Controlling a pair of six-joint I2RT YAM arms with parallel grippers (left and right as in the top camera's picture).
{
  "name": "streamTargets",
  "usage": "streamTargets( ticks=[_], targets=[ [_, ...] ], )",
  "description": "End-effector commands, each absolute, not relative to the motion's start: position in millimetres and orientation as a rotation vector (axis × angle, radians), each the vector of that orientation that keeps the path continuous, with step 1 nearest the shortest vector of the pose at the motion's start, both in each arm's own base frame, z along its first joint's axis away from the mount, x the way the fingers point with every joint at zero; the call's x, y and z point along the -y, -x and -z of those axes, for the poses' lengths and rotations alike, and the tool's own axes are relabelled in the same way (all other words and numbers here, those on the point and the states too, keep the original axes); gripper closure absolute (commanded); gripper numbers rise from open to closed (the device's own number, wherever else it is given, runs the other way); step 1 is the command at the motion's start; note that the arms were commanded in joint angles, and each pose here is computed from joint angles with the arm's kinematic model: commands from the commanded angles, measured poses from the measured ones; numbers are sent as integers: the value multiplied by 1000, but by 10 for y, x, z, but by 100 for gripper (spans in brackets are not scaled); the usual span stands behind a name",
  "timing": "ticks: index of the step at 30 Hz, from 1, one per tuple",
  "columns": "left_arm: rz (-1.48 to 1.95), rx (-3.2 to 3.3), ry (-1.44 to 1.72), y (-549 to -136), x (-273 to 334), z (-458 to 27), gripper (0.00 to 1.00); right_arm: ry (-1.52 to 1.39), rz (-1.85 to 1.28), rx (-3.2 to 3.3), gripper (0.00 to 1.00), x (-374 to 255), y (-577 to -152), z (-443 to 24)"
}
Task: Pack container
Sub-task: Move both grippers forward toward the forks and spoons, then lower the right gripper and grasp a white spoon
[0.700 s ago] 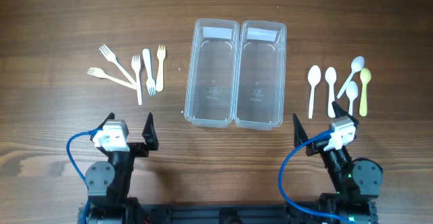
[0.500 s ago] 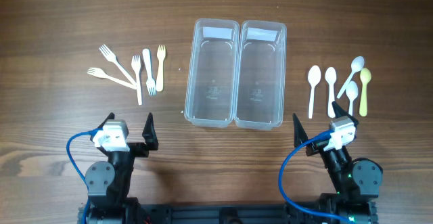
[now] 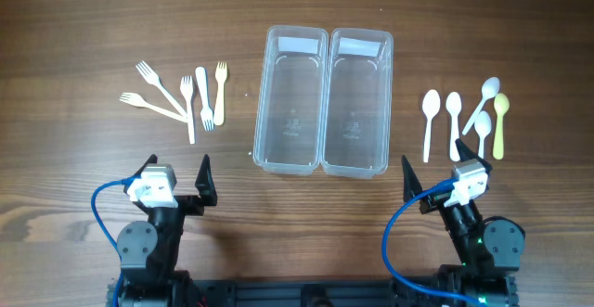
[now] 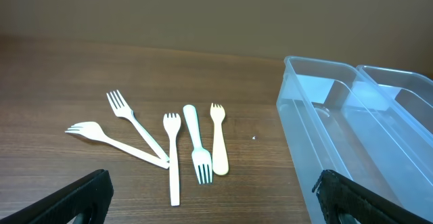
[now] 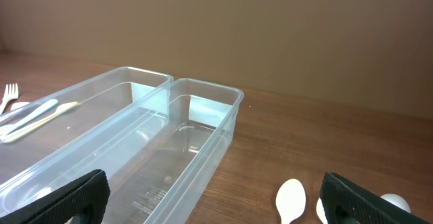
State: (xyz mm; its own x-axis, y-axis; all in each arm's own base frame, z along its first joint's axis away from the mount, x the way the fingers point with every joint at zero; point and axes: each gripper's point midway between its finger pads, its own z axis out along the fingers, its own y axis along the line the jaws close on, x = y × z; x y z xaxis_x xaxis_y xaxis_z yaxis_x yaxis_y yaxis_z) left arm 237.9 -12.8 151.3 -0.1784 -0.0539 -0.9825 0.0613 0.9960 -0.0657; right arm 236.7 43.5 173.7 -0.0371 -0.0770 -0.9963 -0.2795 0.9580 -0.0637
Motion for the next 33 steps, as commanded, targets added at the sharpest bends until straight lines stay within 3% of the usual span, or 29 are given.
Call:
streamTargets(
  ticks=[1, 8, 13, 16, 20, 25, 29, 33],
  targets=[
    [102, -1743, 3, -2383, 118, -1496, 0, 273, -167, -1598, 0, -432, -2366, -1756],
    [103, -1738, 3, -2381, 119, -1522, 0, 135, -309, -1623, 0, -442, -2368, -1772],
    [50, -1672, 61, -2349, -2, -1951, 0, 46, -281, -1523, 0, -317, -2308, -2404],
    [33, -1706, 158, -2389, -116, -2119, 0, -2, -259, -1617, 0, -247, -2386, -2509],
    [20, -1840, 164, -2711, -122, -2317, 0, -57, -260, -1864, 0, -198, -2742, -2462],
    [-12, -2112, 156, -3421, -120, -2376, 0, -89, -255, -2214, 0, -143, -3383, -2395],
    [-19, -2242, 160, -3878, -121, -2242, 0, -196, -247, -2428, 0, 107, -3789, -2151],
    [92, -2347, 180, -4030, -174, -1878, 0, -261, -284, -2577, 0, 239, -3885, -1644]
  ],
)
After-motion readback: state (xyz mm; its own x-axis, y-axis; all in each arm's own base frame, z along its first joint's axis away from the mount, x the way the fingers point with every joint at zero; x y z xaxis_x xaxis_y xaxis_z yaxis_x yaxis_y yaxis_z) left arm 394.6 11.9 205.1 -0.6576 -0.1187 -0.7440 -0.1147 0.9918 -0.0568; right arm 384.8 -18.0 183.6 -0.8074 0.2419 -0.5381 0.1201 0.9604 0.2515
